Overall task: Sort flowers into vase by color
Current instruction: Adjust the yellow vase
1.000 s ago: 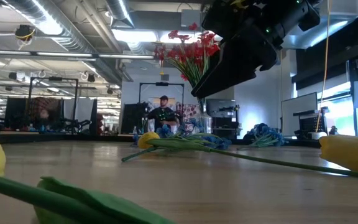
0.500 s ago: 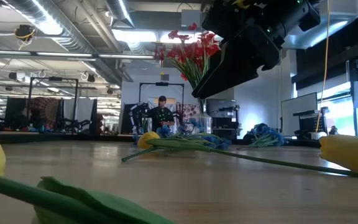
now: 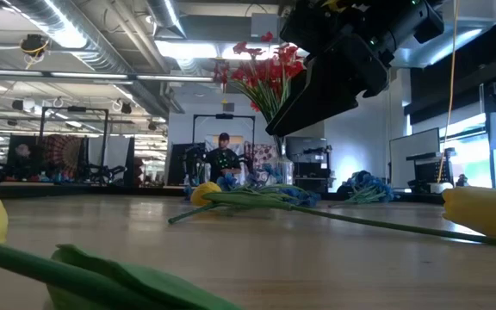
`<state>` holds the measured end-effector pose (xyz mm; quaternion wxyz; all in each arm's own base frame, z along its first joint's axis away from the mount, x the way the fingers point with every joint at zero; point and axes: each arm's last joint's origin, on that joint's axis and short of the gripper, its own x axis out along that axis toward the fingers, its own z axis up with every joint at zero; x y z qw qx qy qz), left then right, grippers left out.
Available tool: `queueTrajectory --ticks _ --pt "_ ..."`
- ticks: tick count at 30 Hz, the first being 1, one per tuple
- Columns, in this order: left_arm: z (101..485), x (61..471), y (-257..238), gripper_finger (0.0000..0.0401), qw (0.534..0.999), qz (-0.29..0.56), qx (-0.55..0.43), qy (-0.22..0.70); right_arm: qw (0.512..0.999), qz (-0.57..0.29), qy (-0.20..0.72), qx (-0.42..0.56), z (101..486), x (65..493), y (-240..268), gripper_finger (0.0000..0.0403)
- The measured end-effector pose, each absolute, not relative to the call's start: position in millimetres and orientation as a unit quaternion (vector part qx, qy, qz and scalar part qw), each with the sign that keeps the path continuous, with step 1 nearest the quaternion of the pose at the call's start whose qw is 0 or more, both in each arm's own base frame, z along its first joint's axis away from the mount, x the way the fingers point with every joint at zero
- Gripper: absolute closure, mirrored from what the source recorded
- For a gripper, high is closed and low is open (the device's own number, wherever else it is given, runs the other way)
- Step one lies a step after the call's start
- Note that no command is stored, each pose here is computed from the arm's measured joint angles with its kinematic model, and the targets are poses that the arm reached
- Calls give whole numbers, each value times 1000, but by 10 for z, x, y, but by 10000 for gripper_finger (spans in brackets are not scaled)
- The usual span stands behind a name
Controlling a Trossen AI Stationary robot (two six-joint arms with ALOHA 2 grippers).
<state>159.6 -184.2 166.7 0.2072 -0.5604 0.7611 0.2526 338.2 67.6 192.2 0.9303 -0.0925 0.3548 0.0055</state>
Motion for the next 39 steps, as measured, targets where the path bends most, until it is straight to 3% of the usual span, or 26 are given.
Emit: queueTrajectory --ticks 20,29,39 --pt "1670 1556 -1906 59 206 268 -567 751 918 1 384 -102 1878 3339 664 79" --pt "1639 1577 -1916 105 209 270 -568 749 888 -43 437 -139 1805 3247 614 79" --pt "1584 1800 -1756 112 210 254 -594 734 869 -63 466 -155 1859 3131 576 79"
